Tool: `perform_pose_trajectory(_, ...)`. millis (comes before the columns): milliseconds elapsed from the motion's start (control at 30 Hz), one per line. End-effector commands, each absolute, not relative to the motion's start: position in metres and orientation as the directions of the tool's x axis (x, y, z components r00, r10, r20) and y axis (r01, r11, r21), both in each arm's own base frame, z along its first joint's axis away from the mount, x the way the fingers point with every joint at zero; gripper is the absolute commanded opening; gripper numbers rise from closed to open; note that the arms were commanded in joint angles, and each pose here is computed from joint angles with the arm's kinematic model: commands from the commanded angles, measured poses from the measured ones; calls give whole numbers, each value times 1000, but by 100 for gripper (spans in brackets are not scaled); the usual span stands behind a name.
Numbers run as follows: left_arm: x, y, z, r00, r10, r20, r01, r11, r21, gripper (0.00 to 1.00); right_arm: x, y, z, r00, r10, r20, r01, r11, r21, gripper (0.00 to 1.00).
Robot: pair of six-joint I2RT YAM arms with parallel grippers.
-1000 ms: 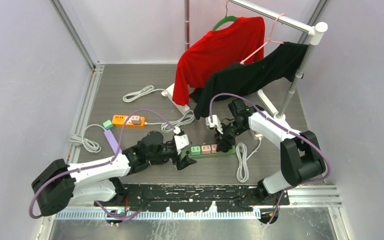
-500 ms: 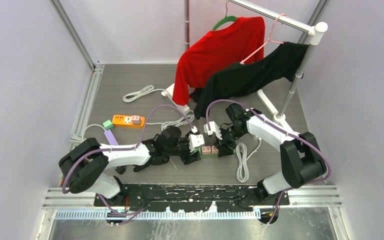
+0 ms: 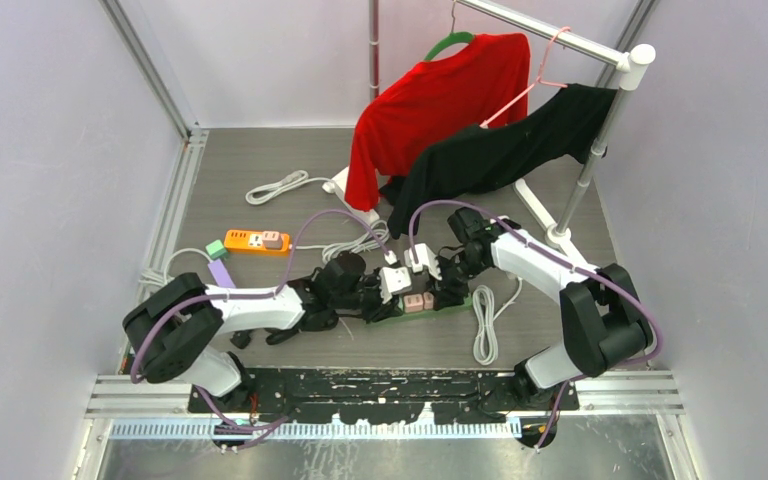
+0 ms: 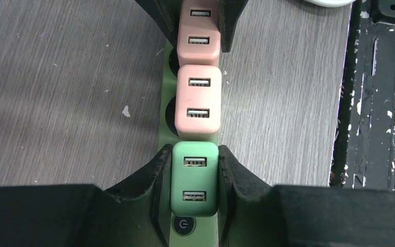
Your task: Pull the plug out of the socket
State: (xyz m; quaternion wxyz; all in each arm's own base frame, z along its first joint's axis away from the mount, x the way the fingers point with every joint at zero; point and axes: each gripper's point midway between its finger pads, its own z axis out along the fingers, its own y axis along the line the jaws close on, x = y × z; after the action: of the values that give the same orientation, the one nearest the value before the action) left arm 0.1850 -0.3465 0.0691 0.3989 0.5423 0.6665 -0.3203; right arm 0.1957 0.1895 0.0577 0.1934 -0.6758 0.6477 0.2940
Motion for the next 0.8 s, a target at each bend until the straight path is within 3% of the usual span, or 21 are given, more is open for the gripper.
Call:
perform_pose_trajectory(0, 186, -353, 83, -114, 408, -906, 972, 233, -18, 0, 194, 200, 77, -11, -717, -697, -990, -91, 109, 33)
perform_pose_trajectory(133, 184, -341, 78, -127, 410, -903, 964, 265, -16, 0, 205, 189, 80, -41, -734, -678, -994, -38, 102, 13)
perform_pose_trajectory(300, 183, -327, 74, -116, 415, -903, 955, 296, 13, 0, 203, 177, 79, -5, -724, -690, -998, -44, 53, 2)
perform_pose_trajectory(567, 178, -327, 72, -159, 406, -900, 952, 303, -32, 0, 188, 206, 85, 55, -693, -719, -992, -121, 41, 1)
perform_pose_trajectory(767, 174, -332, 64, -226, 405, -886, 947, 304, -102, 0, 191, 220, 97, 11, -658, -753, -994, -86, 61, 1)
